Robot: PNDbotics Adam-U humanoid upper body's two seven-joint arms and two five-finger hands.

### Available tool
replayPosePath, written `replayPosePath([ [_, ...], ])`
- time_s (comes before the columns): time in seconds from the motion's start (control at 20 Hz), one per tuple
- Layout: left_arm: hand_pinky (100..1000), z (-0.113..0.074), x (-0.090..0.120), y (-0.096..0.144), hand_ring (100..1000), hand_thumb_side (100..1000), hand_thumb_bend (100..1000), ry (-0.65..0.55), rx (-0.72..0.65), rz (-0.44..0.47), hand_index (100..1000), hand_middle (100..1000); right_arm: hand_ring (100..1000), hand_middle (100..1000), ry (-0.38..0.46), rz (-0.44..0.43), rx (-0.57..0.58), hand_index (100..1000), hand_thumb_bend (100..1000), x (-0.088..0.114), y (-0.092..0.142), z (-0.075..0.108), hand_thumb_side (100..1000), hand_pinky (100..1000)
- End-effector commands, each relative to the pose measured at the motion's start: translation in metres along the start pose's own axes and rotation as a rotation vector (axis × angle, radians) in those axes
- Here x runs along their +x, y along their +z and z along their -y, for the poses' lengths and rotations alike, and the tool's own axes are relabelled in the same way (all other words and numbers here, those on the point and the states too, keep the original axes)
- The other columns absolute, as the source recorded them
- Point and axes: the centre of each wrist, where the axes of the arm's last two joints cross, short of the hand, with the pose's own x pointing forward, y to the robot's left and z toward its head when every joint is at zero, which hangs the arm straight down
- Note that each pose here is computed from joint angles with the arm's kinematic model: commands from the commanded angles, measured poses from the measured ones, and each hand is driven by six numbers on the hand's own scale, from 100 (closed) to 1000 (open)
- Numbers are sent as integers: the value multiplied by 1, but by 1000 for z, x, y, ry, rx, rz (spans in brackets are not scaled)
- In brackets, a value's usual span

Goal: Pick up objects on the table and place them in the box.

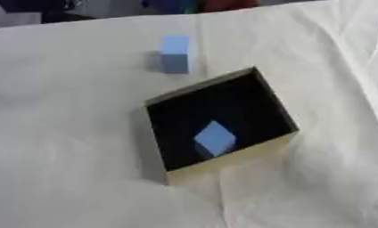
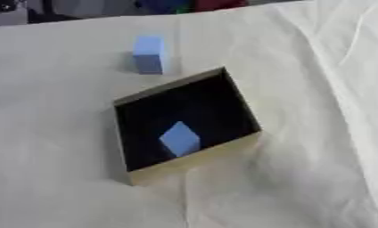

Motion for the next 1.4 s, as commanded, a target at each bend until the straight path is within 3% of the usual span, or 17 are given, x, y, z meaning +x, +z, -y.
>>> replayPosePath([
  [0.05, 830, -2, -5, -16, 798, 653, 575, -47, -103, -10, 981, 796, 776, 733, 1, 21, -7, 953, 100, 6, -6, 3, 1000, 855],
  [0.25, 841, 5, -7, -39, 816, 670, 660, -80, -193, -29, 994, 811, 774, 732, -3, 13, -7, 952, 100, 6, -6, 2, 1000, 855],
  [0.5, 854, 20, -7, -60, 835, 639, 688, -101, -283, -29, 1000, 837, 772, 730, -6, 3, -7, 951, 100, 6, -6, 1, 1000, 855],
  [0.85, 885, 33, 3, -78, 870, 510, 613, -120, -375, 14, 1000, 881, 766, 724, -17, -15, -17, 949, 100, 6, -5, -1, 1000, 856],
  [1.4, 899, 47, -2, -94, 887, 453, 574, -85, -480, -7, 1000, 891, 758, 714, -33, -32, -37, 945, 100, 5, -3, -3, 1000, 856],
])
